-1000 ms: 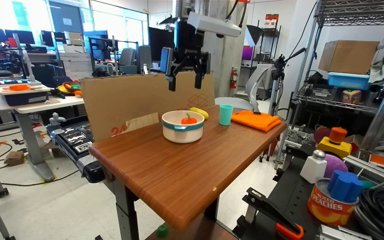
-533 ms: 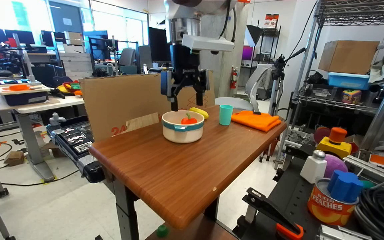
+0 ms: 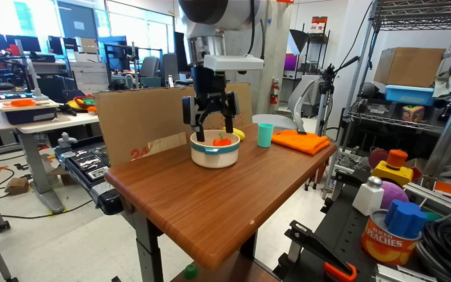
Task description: Remove the orange object from the pot.
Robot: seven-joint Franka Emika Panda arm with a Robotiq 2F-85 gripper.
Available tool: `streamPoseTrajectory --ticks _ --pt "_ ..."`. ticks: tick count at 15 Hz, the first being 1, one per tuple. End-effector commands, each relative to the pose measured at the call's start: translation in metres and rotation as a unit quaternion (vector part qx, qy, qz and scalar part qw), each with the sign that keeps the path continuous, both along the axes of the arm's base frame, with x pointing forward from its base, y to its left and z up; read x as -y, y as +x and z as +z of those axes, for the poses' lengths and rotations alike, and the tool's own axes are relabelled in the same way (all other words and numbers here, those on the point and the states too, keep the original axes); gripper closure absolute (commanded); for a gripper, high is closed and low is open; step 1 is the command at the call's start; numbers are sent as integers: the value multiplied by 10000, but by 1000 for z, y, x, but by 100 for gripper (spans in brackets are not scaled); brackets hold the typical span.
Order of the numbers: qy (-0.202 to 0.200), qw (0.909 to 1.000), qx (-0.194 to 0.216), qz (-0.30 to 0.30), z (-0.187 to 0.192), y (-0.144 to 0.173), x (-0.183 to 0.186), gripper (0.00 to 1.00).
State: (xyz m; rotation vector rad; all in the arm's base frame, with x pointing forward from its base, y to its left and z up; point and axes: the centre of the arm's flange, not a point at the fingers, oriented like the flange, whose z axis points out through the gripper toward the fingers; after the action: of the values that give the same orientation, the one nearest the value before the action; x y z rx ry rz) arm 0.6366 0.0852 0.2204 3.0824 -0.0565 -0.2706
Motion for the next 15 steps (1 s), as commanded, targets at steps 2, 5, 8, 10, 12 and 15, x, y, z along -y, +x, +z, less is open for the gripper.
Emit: streamPoseTrajectory --ticks 2,5,8,10,12,15 --pt "-182 9995 -205 142 -8 13 -6 0" --pt "-245 9994 -186 156 -9 17 -4 0" --pt "-318 9992 -200 163 -13 21 0 0" --pt "-381 9988 -241 195 -16 22 2 5" --pt "-404 9985 -299 198 -18 21 0 30" --pt "-429 9978 -449 230 -22 20 0 47"
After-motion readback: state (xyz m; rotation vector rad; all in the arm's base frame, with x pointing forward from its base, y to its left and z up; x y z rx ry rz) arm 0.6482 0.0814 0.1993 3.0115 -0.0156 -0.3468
